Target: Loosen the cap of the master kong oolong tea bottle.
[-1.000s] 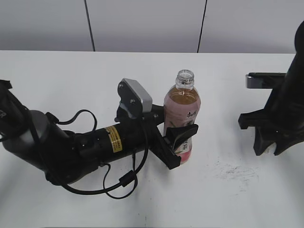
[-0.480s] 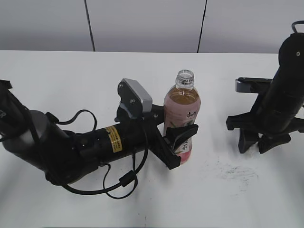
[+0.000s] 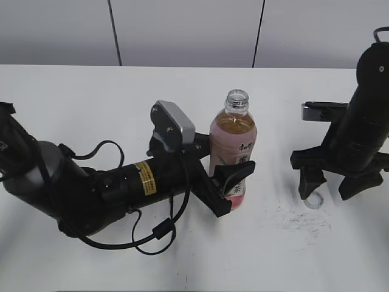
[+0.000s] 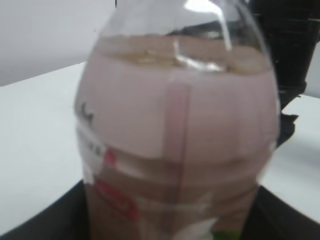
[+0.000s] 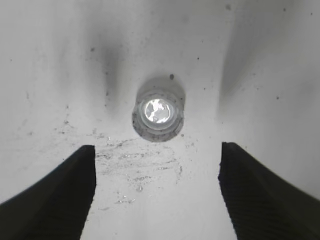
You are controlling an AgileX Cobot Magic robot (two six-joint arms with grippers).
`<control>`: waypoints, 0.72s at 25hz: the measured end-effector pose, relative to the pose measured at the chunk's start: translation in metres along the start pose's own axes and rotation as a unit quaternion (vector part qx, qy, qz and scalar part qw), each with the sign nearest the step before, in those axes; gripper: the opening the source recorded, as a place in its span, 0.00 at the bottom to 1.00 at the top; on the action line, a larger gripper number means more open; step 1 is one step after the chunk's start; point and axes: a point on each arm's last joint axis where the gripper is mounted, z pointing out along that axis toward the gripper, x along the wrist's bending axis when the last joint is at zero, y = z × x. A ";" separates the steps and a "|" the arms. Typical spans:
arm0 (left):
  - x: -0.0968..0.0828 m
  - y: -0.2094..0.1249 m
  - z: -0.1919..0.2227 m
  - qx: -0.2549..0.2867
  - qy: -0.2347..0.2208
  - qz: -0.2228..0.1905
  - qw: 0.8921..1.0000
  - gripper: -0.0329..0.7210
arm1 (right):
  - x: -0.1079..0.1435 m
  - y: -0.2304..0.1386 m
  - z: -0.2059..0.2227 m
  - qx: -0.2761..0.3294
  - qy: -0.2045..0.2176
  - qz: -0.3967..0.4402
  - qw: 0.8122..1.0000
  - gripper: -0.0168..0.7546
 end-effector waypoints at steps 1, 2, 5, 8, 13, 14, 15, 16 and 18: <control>0.000 0.000 0.000 -0.003 -0.001 0.000 1.000 0.64 | 0.000 0.000 0.000 0.002 0.000 0.000 1.000 0.77; -0.001 0.000 -0.002 -0.003 -0.001 -0.002 1.000 0.64 | 0.000 -0.001 0.000 0.005 0.000 0.000 1.000 0.77; 0.000 -0.005 -0.008 0.005 0.003 -0.008 1.000 0.66 | 0.000 -0.001 0.000 0.005 0.000 0.000 1.000 0.77; 0.002 -0.008 -0.015 0.013 0.011 -0.014 1.000 0.69 | 0.000 -0.002 0.000 0.008 -0.001 0.000 1.000 0.77; 0.003 -0.006 -0.033 0.024 0.024 -0.021 0.999 0.71 | 0.000 -0.004 0.000 0.022 -0.001 0.000 1.000 0.77; 0.003 -0.005 -0.038 0.025 0.026 -0.022 0.999 0.71 | 0.000 -0.005 -0.001 0.023 -0.001 0.000 1.000 0.77; 0.003 -0.004 -0.042 0.027 0.030 -0.024 0.999 0.71 | 0.000 -0.005 -0.004 0.021 0.000 0.000 1.000 0.77; 0.003 -0.004 -0.048 0.031 0.034 -0.027 0.999 0.71 | 0.000 -0.005 -0.007 0.017 0.001 0.000 1.000 0.77; 0.003 -0.003 -0.060 0.036 0.045 -0.032 0.998 0.71 | 0.001 -0.007 -0.016 0.005 0.003 -0.002 1.000 0.77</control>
